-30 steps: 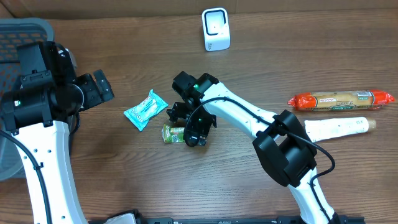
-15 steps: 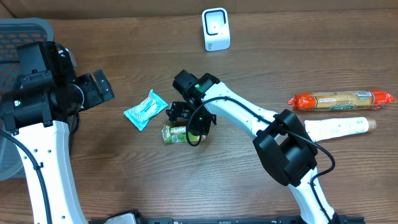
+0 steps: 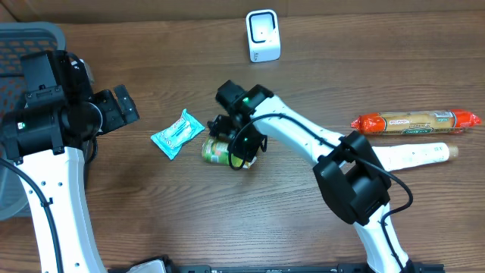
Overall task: Scan the item barcode
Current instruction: 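Regrasp the green tea pouch and lift it upright with the right gripper, then lift the green tea pouch and carry it toward the white scanner, then hold the green tea pouch in front of the white scanner, then carry the pouch right and lay it beside the spaghetti pack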
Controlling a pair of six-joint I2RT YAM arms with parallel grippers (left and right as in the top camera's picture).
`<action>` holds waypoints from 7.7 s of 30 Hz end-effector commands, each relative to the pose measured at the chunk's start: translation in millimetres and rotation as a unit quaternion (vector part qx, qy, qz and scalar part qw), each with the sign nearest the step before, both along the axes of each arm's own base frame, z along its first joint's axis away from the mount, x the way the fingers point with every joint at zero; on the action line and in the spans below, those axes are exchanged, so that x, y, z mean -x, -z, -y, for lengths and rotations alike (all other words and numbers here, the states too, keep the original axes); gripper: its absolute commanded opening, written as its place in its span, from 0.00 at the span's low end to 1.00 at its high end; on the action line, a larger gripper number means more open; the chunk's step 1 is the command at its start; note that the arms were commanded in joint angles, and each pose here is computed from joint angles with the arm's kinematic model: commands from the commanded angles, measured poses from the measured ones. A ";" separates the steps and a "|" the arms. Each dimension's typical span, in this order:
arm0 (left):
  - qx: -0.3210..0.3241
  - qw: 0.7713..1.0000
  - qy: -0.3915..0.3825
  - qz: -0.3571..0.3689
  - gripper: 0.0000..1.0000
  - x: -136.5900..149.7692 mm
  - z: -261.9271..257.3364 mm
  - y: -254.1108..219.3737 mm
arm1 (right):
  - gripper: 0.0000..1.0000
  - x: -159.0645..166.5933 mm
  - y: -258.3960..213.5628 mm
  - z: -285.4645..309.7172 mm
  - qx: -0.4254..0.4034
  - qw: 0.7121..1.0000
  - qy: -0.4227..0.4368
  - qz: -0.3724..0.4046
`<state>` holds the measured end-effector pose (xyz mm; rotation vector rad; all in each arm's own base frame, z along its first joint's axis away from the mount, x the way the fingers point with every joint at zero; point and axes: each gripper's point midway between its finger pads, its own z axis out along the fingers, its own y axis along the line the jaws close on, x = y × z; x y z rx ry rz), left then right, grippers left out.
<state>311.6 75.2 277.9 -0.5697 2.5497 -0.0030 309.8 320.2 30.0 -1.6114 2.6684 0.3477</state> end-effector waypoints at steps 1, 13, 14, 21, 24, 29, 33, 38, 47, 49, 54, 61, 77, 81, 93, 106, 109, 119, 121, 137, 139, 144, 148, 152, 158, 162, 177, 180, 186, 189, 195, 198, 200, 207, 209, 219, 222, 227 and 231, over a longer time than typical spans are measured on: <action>-0.005 1.000 0.007 0.007 1.00 -2.3 -1.2 -5.4 | 0.04 -36.3 2.3 36.8 0.037 0.991 0.125 0.015; -0.005 1.000 0.007 0.007 1.00 -2.3 -1.2 -5.4 | 0.04 -77.9 1.9 125.4 0.060 0.898 0.433 -0.056; -0.005 1.000 0.007 0.007 0.99 -2.3 -1.2 -5.4 | 0.04 -78.2 1.7 129.7 0.060 0.894 0.440 -0.062; -0.005 1.000 0.007 0.007 0.99 -2.2 -1.1 -5.3 | 0.04 -69.4 -1.5 134.6 0.050 0.884 0.452 -0.106; -0.005 1.000 0.007 0.007 1.00 -2.3 -1.2 -5.4 | 0.04 -65.7 -2.2 129.6 0.048 0.886 0.447 -0.114; -0.005 1.000 0.007 0.007 1.00 -2.3 -1.2 -5.4 | 0.24 -64.1 -3.8 128.9 0.050 0.886 0.446 -0.115; -0.005 1.000 0.007 0.007 1.00 -2.3 -1.2 -5.4 | 0.26 -73.4 -23.1 129.7 0.036 0.889 0.445 -0.103; -0.005 1.000 0.007 0.007 0.99 -2.3 -1.2 -5.4 | 0.39 -91.1 -77.2 124.0 -0.018 0.908 0.416 -0.047; -0.005 1.000 0.007 0.007 1.00 -2.3 -1.2 -5.4 | 0.70 -73.5 -58.2 130.5 -0.008 0.956 0.292 -0.039; -0.005 1.000 0.007 0.007 0.99 -2.3 -1.2 -5.4 | 0.71 -68.5 -39.0 132.5 -0.004 0.961 0.274 -0.042; -0.005 1.000 0.007 0.007 1.00 -2.3 -1.2 -5.4 | 0.71 -62.6 4.2 134.7 -0.005 0.966 0.257 -0.033; -0.005 1.000 0.007 0.007 0.99 -2.3 -1.2 -5.4 | 0.58 -68.0 21.0 130.9 -0.023 0.966 0.258 -0.015; -0.005 1.000 0.007 0.007 0.99 -2.3 -1.2 -5.4 | 0.04 -48.2 -15.3 94.5 -0.138 0.952 0.252 -0.106; -0.005 1.000 0.007 0.007 0.99 -2.3 -1.2 -5.4 | 0.04 -46.1 -60.6 84.5 -0.207 0.938 0.249 -0.125; -0.005 1.000 0.007 0.007 0.99 -2.3 -1.2 -5.4 | 0.04 -30.0 -233.2 90.8 -0.454 0.856 0.212 -0.130; -0.005 1.000 0.007 0.007 1.00 -2.3 -1.2 -5.4 | 0.04 -12.9 -292.1 100.0 -0.561 0.779 0.181 -0.212; -0.005 1.000 0.007 0.007 0.99 -2.3 -1.2 -5.4 | 0.04 -14.3 -289.5 100.0 -0.557 0.783 0.184 -0.206; -0.005 1.000 0.007 0.007 1.00 -2.3 -1.2 -5.4 | 0.04 -32.7 -250.2 106.5 -0.476 0.835 0.238 -0.142; -0.005 1.000 0.007 0.007 1.00 -2.3 -1.2 -5.4 | 0.04 -36.5 -238.6 110.7 -0.448 0.847 0.256 -0.128; -0.005 1.000 0.007 0.007 1.00 -2.3 -1.2 -5.4 | 0.03 -64.6 -194.9 114.1 -0.237 0.895 0.377 0.011; -0.005 1.000 0.007 0.007 0.99 -2.3 -1.2 -5.4 | 0.03 -78.6 -226.6 118.8 -0.244 0.887 0.389 0.054; -0.005 1.000 0.007 0.007 1.00 -2.3 -1.2 -5.4 | 0.03 -112.9 -290.5 142.8 -0.224 0.857 0.429 0.177; -0.005 1.000 0.007 0.007 1.00 -2.3 -1.2 -5.4 | 0.03 -138.0 -299.3 153.8 -0.176 0.838 0.440 0.269; -0.005 1.000 0.007 0.007 1.00 -2.4 -1.2 -5.0 | 0.03 -166.7 -274.0 146.3 -0.108 0.839 0.416 0.333; -0.005 1.000 0.007 0.007 1.00 -2.4 -1.2 -5.0 | 0.04 -226.1 -231.6 137.1 0.012 0.821 0.348 0.452; -0.005 1.000 0.007 0.007 1.00 -2.4 -1.2 -5.0 | 0.04 -263.4 -209.9 136.9 0.083 0.801 0.291 0.517; -0.005 1.000 0.007 0.006 0.99 -2.5 -1.2 -4.9 | 0.04 -328.1 -141.5 123.3 0.151 0.758 0.214 0.597; -0.005 1.000 0.007 0.006 1.00 -2.6 -1.2 -4.8 | 0.04 -330.4 -121.2 122.4 0.159 0.764 0.209 0.590; -0.005 1.000 0.007 0.006 0.99 -2.6 -1.2 -4.8 | 0.04 -331.8 -101.3 122.9 0.172 0.771 0.195 0.581; -0.005 1.000 0.007 0.006 0.99 -2.6 -1.2 -4.8 | 0.04 -333.5 -106.6 124.4 0.172 0.762 0.204 0.590; -0.005 1.000 0.007 0.006 1.00 -2.6 -1.2 -4.8 | 0.04 -333.9 -111.2 128.0 0.180 0.754 0.210 0.596; -0.005 1.000 0.007 0.006 1.00 -2.6 -1.2 -4.8 | 0.04 -333.0 -112.7 129.7 0.193 0.751 0.205 0.597; -0.005 1.000 0.007 0.006 1.00 -2.6 -1.2 -4.8 | 0.04 -332.0 -113.8 133.0 0.201 0.747 0.210 0.598; -0.005 1.000 0.007 0.006 1.00 -2.6 -1.2 -4.8 | 0.04 -329.0 -121.8 139.8 0.218 0.736 0.222 0.601; -0.005 1.000 0.007 0.006 1.00 -2.6 -1.2 -4.8 | 0.04 -327.9 -127.3 137.5 0.214 0.735 0.223 0.604; -0.005 1.000 0.007 0.005 0.99 -2.9 -1.3 -4.2 | 0.04 -312.8 -166.0 125.2 0.215 0.727 0.216 0.615; -0.005 1.000 0.007 0.005 1.00 -2.9 -1.3 -4.2 | 0.04 -302.3 -185.4 119.4 0.193 0.736 0.220 0.610; -0.005 1.000 0.007 0.005 1.00 -2.9 -1.3 -4.2 | 0.04 -268.9 -230.6 111.1 0.096 0.780 0.237 0.571; -0.005 1.000 0.007 0.005 1.00 -2.9 -1.3 -4.1 | 0.04 -233.2 -268.1 117.1 0.014 0.805 0.277 0.524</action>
